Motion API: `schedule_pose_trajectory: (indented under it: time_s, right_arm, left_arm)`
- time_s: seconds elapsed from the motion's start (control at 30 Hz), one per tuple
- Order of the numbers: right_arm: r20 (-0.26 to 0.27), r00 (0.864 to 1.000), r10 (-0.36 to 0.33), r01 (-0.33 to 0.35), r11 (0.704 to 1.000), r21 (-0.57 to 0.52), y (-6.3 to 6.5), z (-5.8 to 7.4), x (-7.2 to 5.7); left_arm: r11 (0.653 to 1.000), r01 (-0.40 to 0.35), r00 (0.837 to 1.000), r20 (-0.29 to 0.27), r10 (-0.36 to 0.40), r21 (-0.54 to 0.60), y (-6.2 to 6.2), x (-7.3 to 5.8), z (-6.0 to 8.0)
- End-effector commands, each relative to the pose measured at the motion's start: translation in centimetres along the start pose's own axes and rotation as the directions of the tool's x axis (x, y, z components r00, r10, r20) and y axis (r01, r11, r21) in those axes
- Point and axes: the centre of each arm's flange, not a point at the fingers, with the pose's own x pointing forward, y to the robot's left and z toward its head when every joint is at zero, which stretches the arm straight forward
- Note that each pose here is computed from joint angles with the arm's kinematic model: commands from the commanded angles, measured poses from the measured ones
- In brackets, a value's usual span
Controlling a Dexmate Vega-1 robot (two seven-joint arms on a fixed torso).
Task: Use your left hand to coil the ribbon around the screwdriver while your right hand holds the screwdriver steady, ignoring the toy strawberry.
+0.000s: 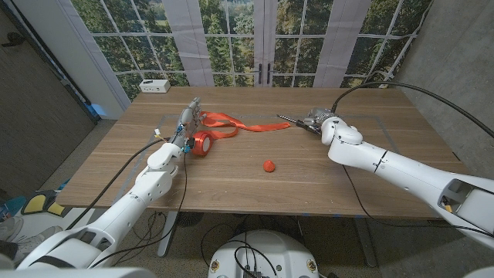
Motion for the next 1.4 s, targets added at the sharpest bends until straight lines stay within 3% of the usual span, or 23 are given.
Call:
schedule_pose_trajectory:
  time_s: [0.03,0.5,0.67,0.77,0.8,1.03,1.2,1.23,1.4]
  right_arm:
    - [-0.03,0.999,0.015,-0.016,0.999,-0.047,0.7,0.0,0.6]
    - [-0.074,0.996,0.041,-0.048,0.993,-0.103,1.6,-0.3,1.4]
    - [-0.07,0.996,0.051,-0.056,0.995,-0.077,1.6,-0.5,1.7]
    - [-0.071,0.997,0.021,-0.03,0.992,-0.121,1.7,-0.2,1.7]
    - [-0.061,0.998,-0.027,0.017,0.988,-0.153,1.8,-0.1,1.5]
    - [-0.035,0.989,-0.144,0.135,0.973,-0.187,1.8,0.0,0.9]
    - [-0.014,0.971,-0.239,0.226,0.937,-0.267,2.2,0.1,0.5]
    - [-0.018,0.969,-0.247,0.233,0.934,-0.27,2.2,0.1,0.5]
    - [-0.043,0.984,-0.174,0.157,0.952,-0.262,2.3,-0.1,0.9]
  left_arm:
    - [1.0,0.001,1.0,-0.002,-0.001,0.001,-0.1,0.3,0.0]
    - [1.0,0.004,1.0,-0.007,-0.004,0.004,-0.2,0.5,0.1]
    - [1.0,0.005,1.0,-0.008,-0.005,0.004,-0.2,0.7,0.1]
    - [1.0,0.008,1.0,-0.008,-0.008,0.003,-0.4,0.8,0.1]
    - [1.0,0.009,1.0,-0.009,-0.008,0.006,-0.4,0.8,0.1]
    - [1.0,0.006,1.0,-0.01,-0.006,0.001,-0.4,0.9,0.0]
    - [1.0,0.006,1.0,-0.01,-0.006,0.001,-0.5,0.8,0.0]
    - [1.0,0.011,1.0,-0.009,-0.011,-0.001,-0.5,0.8,0.0]
    - [1.0,0.0,1.0,-0.007,0.0,0.0,-0.4,0.6,0.0]
